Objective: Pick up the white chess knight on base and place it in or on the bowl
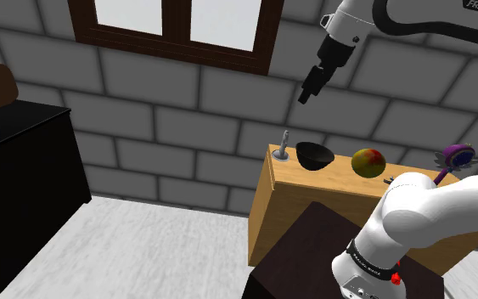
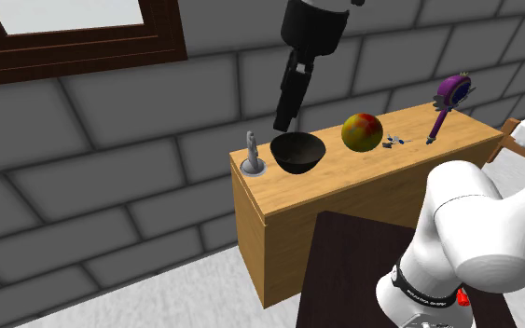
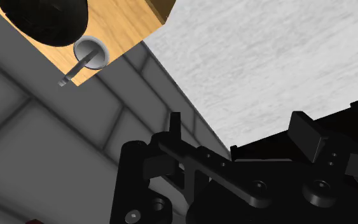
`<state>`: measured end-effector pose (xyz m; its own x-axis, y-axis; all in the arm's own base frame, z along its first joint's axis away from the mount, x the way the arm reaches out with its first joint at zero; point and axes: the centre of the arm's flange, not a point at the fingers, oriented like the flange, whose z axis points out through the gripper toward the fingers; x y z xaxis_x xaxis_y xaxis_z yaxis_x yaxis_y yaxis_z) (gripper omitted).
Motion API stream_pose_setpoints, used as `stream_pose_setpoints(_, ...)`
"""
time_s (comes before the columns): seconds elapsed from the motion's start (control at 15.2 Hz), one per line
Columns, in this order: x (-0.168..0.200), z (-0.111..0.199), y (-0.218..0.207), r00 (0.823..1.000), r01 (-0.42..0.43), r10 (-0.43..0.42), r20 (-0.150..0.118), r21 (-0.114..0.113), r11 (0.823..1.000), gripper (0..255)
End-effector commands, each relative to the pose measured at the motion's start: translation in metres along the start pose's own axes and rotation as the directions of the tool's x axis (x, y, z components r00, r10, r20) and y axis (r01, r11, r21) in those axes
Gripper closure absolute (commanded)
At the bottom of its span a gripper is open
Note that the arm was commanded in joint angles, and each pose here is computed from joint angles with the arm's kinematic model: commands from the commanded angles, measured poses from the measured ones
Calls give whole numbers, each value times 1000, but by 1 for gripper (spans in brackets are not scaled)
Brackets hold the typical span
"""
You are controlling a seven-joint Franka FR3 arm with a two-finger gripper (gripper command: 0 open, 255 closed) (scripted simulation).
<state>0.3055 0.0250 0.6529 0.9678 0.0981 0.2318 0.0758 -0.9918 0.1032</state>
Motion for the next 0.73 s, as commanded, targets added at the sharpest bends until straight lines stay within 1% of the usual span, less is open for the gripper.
stream_pose_setpoints(0.0, 0, 0, 0, 1000, 0, 0, 0, 0, 1000, 0)
stream_pose_setpoints(0.13, 16, 17, 14, 999, -49, 49, 12, -4, 999, 0)
stream_pose_setpoints(0.33, 38, 43, 36, 992, -122, 123, 31, -10, 992, 0)
stream_pose_setpoints(0.46, 51, 61, 52, 984, -171, 171, 42, -16, 985, 0)
stream_pose_setpoints(0.66, 69, 88, 77, 968, -243, 244, 60, -25, 970, 0)
